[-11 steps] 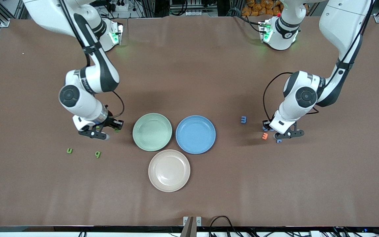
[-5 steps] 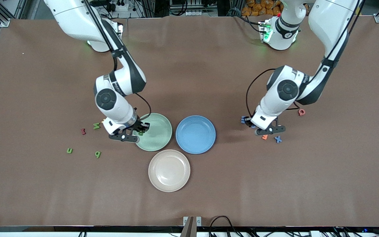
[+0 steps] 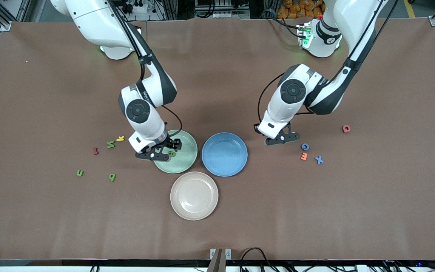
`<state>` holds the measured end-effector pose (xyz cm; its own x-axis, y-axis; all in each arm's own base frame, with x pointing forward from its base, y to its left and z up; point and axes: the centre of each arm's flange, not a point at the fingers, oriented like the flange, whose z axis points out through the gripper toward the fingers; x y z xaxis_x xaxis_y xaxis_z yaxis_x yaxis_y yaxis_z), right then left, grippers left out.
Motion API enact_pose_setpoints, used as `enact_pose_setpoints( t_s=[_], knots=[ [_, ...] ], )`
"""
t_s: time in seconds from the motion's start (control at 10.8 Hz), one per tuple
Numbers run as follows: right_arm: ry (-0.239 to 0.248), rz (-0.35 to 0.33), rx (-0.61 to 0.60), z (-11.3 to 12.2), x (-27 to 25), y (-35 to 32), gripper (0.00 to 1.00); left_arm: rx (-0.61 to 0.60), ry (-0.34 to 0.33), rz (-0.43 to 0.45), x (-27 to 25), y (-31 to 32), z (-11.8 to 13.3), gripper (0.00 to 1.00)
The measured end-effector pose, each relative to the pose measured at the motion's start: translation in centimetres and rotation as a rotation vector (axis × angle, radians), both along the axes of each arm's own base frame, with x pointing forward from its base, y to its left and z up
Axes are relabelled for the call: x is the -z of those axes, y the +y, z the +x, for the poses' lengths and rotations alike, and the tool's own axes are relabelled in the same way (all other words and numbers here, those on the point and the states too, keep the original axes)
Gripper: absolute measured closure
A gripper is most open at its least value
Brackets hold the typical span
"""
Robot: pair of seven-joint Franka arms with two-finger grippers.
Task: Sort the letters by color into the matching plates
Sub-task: 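Drop a onto blue plate with the left gripper while the right gripper reaches b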
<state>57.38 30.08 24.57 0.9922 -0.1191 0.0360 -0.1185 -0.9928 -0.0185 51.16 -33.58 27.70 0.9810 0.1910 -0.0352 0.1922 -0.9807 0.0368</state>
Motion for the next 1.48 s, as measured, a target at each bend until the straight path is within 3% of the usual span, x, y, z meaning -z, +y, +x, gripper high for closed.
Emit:
enact_pose_setpoints(
  t_s=[0.09, 0.19, 0.65, 1.11, 1.48],
  knots=[
    [0.001, -0.019, 0.011, 0.7, -0.1, -1.4, 0.02, -0.008, 0.005, -0.002, 0.3, -0.4, -0.1, 0.73],
    [0.003, -0.037, 0.007, 1.4, -0.2, -3.0, 0.0, -0.03, 0.013, -0.005, 0.7, -1.0, -0.1, 0.73],
    [0.003, -0.066, 0.016, 4.9, -0.5, -12.6, 0.0, -0.126, 0.058, -0.029, 3.5, -6.2, -0.7, 0.73],
    [0.0, -0.07, 0.004, 6.8, -0.6, -19.8, 0.0, -0.221, 0.068, -0.051, 4.2, -9.4, -0.6, 0.73],
    [-0.017, -0.06, 0.014, 8.4, 1.6, -23.1, 0.0, -0.265, 0.051, -0.054, 5.1, -9.4, 1.7, 0.73]
  ],
)
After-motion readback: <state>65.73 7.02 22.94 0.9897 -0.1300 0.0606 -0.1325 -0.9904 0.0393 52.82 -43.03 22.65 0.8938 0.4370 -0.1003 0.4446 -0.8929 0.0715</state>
